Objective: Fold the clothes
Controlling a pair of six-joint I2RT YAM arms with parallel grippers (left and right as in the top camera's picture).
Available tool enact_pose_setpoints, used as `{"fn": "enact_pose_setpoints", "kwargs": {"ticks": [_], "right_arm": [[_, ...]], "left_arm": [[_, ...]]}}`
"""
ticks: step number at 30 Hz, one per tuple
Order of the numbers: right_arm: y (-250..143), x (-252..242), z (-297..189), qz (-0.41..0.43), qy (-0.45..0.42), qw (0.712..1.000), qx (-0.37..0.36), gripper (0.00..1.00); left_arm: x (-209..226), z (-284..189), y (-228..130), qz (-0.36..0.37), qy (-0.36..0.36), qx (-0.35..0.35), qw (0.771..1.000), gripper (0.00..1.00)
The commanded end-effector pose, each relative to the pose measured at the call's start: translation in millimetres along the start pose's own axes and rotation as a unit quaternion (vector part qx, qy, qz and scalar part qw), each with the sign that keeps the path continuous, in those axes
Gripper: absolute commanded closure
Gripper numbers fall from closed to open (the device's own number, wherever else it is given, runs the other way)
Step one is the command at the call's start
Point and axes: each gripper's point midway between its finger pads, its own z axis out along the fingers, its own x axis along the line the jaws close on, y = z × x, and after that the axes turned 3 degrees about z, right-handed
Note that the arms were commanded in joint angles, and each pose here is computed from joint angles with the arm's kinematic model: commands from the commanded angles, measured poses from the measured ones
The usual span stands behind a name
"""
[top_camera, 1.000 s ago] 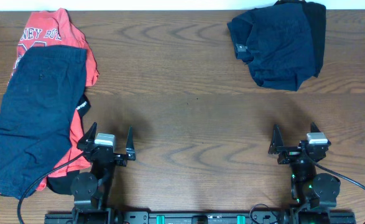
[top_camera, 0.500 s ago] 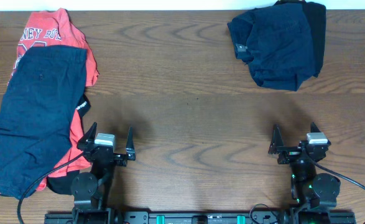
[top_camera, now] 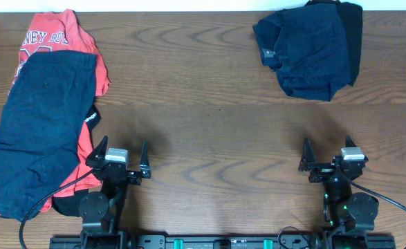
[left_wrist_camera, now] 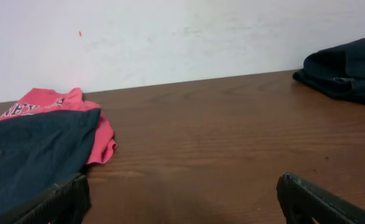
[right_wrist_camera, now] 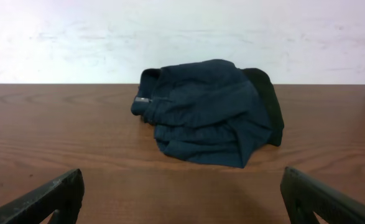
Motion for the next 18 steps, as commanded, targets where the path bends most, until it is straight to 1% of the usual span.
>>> {"fn": "enact_pose_setpoints", "kwargs": {"ticks": [1, 18], "right_arm": [[-1.5, -0.7, 0.2, 0.005, -0.003, 1.000, -0.001, 0.01], [0.5, -6.3, 0.0, 0.002, -0.019, 1.000, -0.005, 0.01]], "left_arm": [[-5.0, 0.6, -16.2, -0.009, -0.011, 0.027, 1.000, 0.02], [-5.0, 0.6, -16.2, -0.009, -0.011, 0.027, 1.000, 0.02]]}}
